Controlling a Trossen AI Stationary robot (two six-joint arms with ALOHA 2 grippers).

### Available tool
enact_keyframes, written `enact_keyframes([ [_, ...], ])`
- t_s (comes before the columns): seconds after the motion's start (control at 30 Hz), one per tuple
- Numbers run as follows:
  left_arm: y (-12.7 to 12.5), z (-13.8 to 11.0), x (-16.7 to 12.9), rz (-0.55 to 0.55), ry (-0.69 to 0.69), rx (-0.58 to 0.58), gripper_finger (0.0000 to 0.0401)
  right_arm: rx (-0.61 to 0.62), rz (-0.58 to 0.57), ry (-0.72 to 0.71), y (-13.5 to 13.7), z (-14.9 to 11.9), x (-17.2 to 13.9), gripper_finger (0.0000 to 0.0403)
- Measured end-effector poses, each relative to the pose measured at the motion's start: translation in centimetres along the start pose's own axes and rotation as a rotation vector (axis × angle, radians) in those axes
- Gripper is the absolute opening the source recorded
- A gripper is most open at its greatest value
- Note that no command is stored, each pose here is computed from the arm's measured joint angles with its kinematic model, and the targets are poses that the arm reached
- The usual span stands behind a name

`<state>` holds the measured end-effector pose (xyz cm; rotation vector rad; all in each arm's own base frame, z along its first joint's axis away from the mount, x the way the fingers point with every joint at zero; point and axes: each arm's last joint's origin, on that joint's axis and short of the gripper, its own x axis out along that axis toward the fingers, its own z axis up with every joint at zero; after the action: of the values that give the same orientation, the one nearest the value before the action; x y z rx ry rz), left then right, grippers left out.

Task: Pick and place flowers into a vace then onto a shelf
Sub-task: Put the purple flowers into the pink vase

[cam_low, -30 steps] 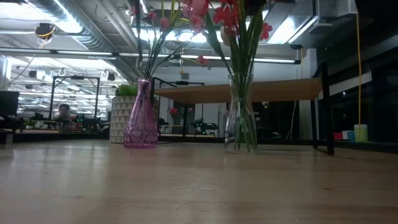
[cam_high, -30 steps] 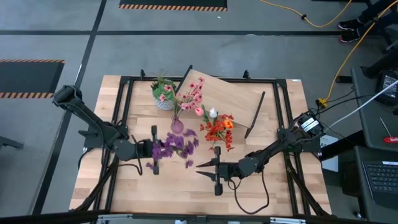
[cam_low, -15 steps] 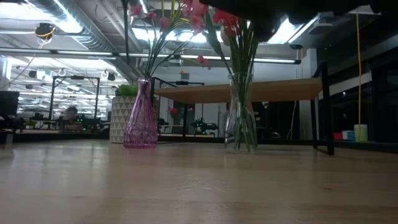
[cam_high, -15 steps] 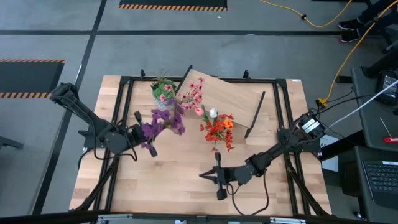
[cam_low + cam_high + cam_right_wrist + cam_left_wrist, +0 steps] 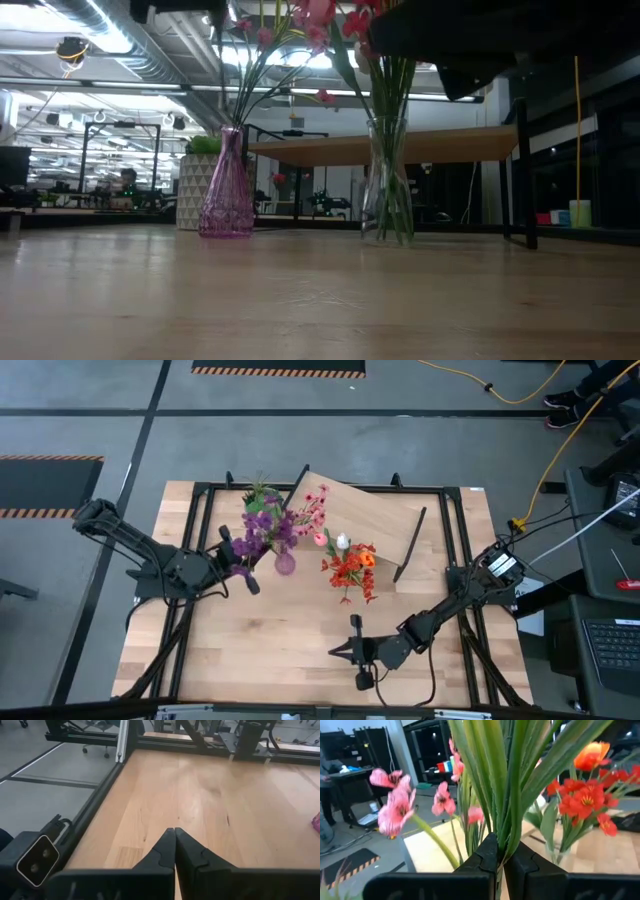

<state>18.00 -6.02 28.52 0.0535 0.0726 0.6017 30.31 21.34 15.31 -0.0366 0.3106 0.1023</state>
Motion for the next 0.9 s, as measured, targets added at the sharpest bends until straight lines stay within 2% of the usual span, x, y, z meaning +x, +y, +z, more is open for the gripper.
enact_keyframes([
  [0.47,0.9,0.2,1.7,0.010,-0.010,0.002,0.0008,-0.020,-0.003,0.013,0.0,-0.1,0.0,0.0001],
  [0.9,1.1,-0.5,1.8,0.014,0.040,0.017,0.0008,-0.019,-0.004,0.016,0.0,-0.2,0.0,0.0003],
])
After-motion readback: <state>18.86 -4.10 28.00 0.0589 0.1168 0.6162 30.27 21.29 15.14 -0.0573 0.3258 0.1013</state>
